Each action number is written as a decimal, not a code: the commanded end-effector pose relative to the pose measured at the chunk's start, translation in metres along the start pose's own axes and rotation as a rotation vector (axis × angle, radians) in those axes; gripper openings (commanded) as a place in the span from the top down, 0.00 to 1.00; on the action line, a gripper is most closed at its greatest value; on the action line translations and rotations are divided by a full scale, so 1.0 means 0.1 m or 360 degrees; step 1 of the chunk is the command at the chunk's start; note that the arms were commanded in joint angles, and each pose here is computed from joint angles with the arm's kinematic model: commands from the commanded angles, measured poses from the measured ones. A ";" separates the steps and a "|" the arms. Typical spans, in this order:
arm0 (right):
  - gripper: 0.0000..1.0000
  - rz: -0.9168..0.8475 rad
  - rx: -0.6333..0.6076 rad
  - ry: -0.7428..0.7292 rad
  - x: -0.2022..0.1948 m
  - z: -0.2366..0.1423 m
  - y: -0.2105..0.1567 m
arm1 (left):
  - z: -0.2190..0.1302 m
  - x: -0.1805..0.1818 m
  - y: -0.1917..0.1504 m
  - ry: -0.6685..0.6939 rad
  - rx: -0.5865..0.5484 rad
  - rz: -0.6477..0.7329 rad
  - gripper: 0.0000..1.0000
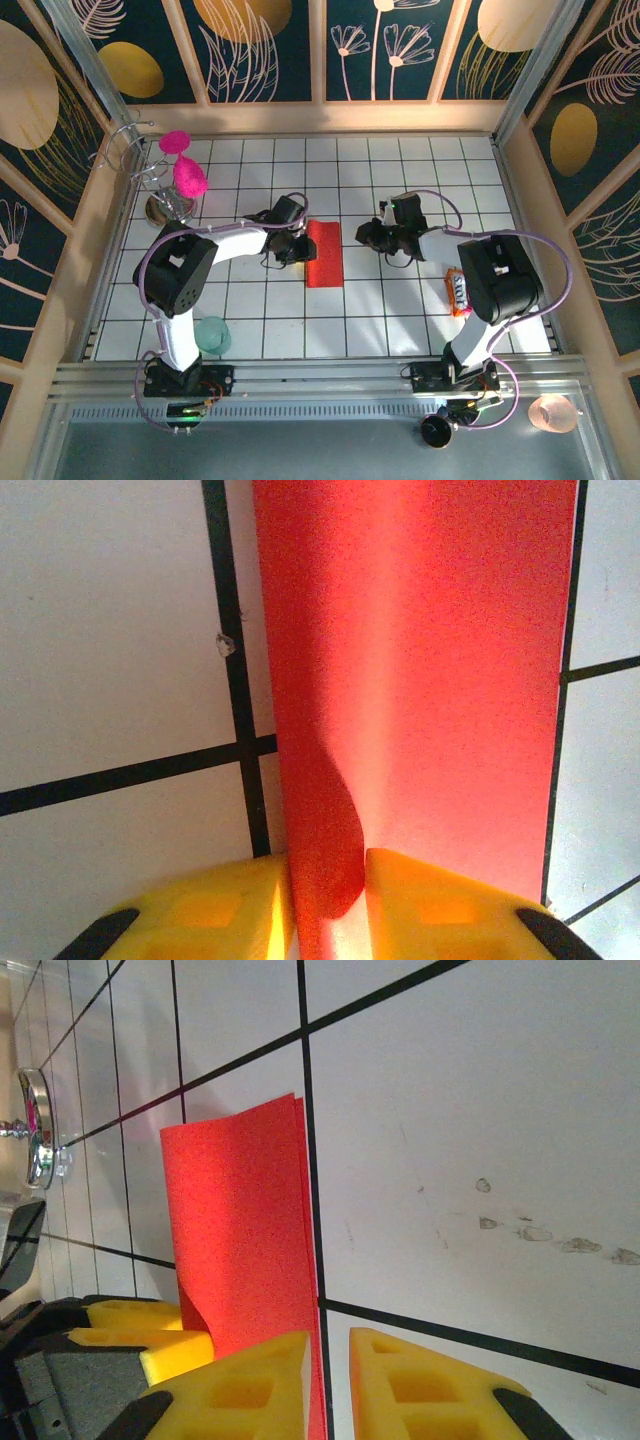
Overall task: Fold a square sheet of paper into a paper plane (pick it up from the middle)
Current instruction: First fold in half a square sheet of paper at the center of the table, then hold the square sheet of paper at the center of the table.
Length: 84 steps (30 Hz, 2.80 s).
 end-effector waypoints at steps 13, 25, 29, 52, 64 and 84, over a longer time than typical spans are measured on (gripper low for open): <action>0.82 -0.0033 0.0066 0.0092 0.11 0.09 -0.04 | 0.31 0.39 -0.31 0.0238 0.0183 0.0030 0.70; 0.83 -0.0034 0.0090 0.0104 0.12 0.12 -0.08 | 0.31 0.42 -0.29 0.0255 0.0164 -0.0018 0.73; 0.83 -0.0032 0.0097 0.0110 0.13 0.13 -0.09 | 0.33 0.40 -0.31 0.0233 0.0174 -0.0016 0.73; 0.83 -0.0120 0.0210 0.0194 0.31 0.22 -0.25 | 0.33 0.40 -0.33 0.0234 0.0213 0.0094 0.73; 0.88 -0.0147 0.0363 0.0222 0.43 0.45 -0.44 | 0.35 0.41 -0.36 0.0236 0.0230 0.0085 0.72; 0.95 0.0031 0.0418 -0.0282 -0.39 0.62 -0.56 | 0.28 0.35 -0.27 0.0216 0.0175 0.0071 0.72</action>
Point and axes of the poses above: each hand's point on the last joint's axis, 136 mm out from that joint toward the fingers, its own z axis out along the fingers, its own x axis along the line the jaws close on, y = z × x, the point moved 1 cm from there along -z, back along the fingers, and after that the axes turned 11 degrees about z, right-handed, at the moved point
